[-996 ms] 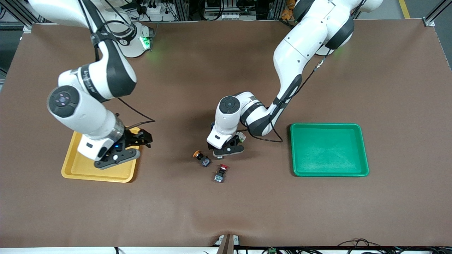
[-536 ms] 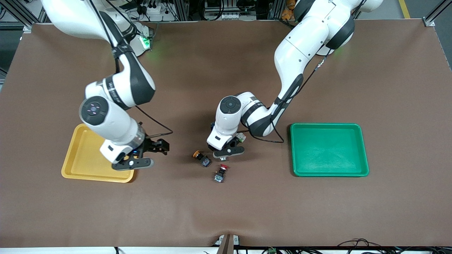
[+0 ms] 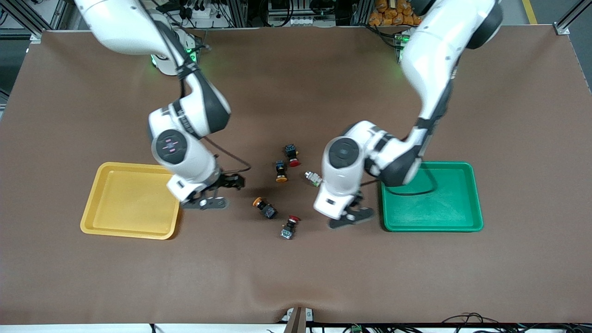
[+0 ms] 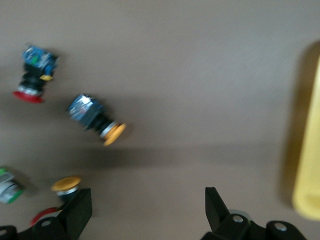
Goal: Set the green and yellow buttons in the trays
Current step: 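Grasp the green button with the left gripper while the right gripper reaches in, then place the green button in the green tray while the right gripper grasps yellow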
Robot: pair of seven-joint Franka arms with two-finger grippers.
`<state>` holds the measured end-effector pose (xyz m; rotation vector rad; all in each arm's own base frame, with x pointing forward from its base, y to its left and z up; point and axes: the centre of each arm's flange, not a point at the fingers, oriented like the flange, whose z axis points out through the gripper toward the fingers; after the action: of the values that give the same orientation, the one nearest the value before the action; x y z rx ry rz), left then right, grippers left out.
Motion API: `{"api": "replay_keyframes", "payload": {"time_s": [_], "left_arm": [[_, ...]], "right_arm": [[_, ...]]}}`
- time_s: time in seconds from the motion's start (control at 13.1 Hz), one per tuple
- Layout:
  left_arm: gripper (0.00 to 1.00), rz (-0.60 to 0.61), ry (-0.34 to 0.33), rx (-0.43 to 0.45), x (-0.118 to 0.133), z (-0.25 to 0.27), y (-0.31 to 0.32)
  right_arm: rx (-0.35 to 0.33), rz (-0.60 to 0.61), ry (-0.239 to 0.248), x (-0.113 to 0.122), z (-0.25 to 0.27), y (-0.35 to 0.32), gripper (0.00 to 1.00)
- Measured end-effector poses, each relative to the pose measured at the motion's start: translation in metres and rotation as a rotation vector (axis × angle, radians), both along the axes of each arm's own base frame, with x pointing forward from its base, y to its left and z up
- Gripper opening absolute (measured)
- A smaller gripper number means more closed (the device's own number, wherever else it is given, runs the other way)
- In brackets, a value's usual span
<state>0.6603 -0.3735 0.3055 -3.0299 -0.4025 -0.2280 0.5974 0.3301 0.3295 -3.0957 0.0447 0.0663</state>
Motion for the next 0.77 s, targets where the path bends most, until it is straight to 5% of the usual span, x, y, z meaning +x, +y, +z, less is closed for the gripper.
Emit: {"api": "replay_keyframes", "payload": {"time_s": [0.31,0.54,0.77], "left_arm": [[0.33,0.033,0.127,-0.013,0.019,-0.018,0.125],[0.33,0.057,0.216,-0.002,0.006,-0.049,0.186],[0.33,0.061,0.270,0.048,-0.010,-0.080,0.214]], "right_arm": [[0.011,0.051,-0.015,-0.037,-0.043,0.069,1.00],[0.046,0.069,-0.061,-0.043,-0.091,0.089,1.00],[0.049,0.003,-0.055,-0.056,-0.125,0.101,1.00]]}}
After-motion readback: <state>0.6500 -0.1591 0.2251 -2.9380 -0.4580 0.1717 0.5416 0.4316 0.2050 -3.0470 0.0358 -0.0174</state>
